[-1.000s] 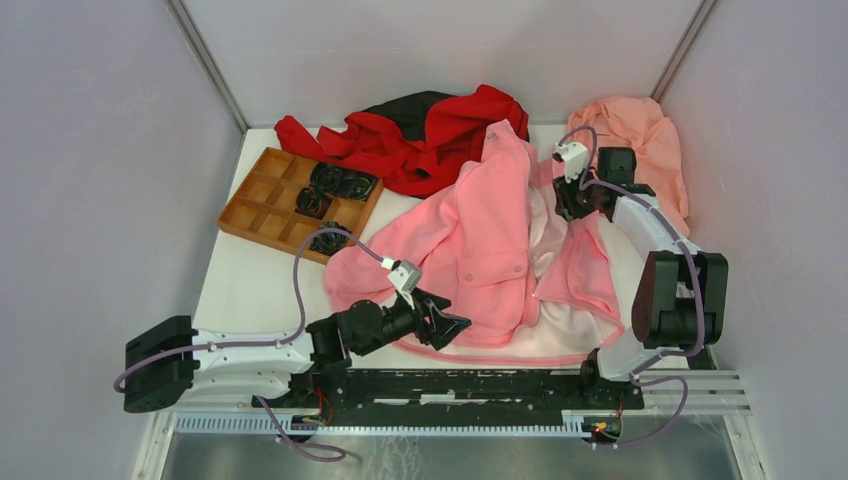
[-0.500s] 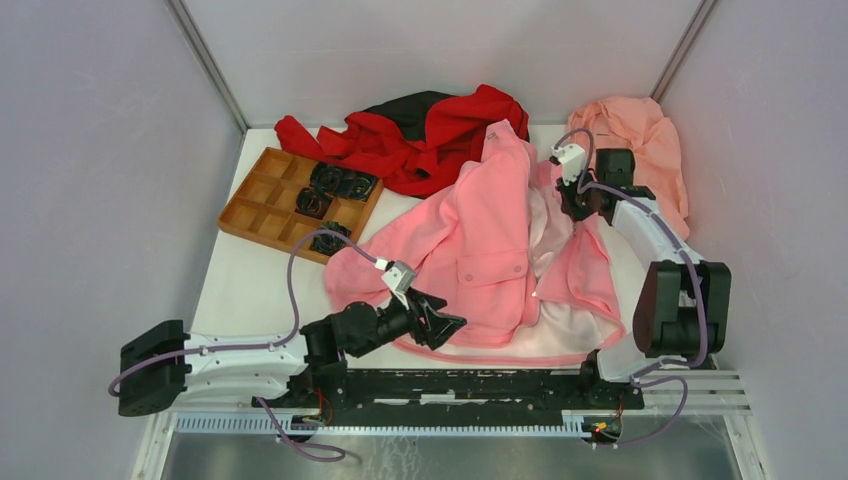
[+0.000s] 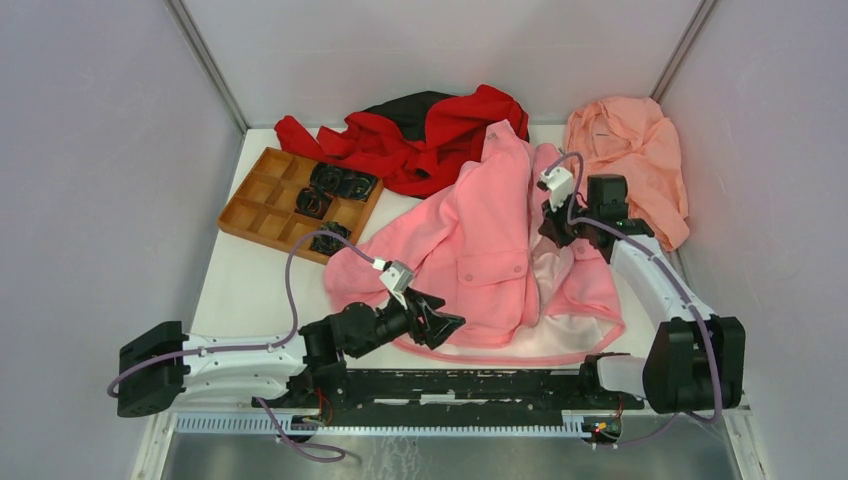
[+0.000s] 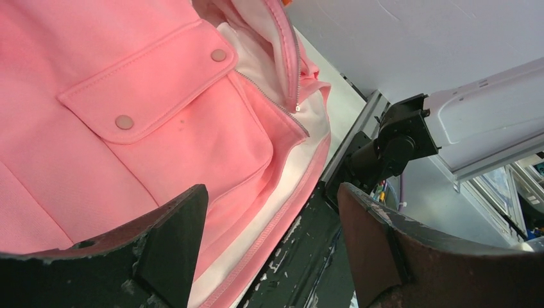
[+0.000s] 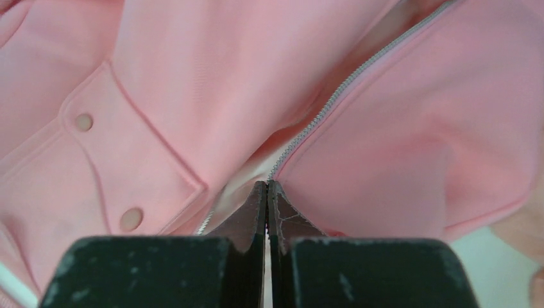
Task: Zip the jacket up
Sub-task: Flatten out the jacket at the center of the board.
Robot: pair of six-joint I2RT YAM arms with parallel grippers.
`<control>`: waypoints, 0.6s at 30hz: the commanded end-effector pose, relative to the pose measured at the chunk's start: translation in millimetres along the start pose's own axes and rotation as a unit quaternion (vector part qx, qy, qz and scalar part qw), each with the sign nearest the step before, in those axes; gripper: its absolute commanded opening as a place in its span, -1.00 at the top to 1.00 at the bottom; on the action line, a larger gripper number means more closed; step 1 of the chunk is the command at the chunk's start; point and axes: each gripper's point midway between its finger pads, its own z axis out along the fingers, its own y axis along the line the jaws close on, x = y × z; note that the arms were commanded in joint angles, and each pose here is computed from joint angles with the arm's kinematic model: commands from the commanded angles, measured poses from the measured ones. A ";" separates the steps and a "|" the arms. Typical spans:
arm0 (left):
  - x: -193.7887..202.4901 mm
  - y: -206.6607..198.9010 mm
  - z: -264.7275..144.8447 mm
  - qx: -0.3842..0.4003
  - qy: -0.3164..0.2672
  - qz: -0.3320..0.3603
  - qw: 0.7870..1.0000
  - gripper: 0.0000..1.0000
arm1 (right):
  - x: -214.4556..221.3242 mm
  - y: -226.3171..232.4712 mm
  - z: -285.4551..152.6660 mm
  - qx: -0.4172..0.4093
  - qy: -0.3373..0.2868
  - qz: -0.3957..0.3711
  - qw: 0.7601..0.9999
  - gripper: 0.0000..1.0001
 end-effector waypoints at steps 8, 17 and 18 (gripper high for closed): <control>-29.2 -20.7 27.7 0.012 -0.043 -0.044 0.998 -0.66 | 40.2 64.5 5.5 -0.114 -0.017 0.016 0.993 0.73; -39.3 -22.0 57.3 0.042 -0.049 -0.129 0.989 -0.67 | -37.9 45.4 -43.4 -0.138 -0.157 -0.032 0.977 0.06; -43.5 -23.1 63.0 0.051 -0.051 -0.145 0.987 -0.67 | -43.0 42.4 -49.0 -0.139 -0.171 -0.033 0.975 0.02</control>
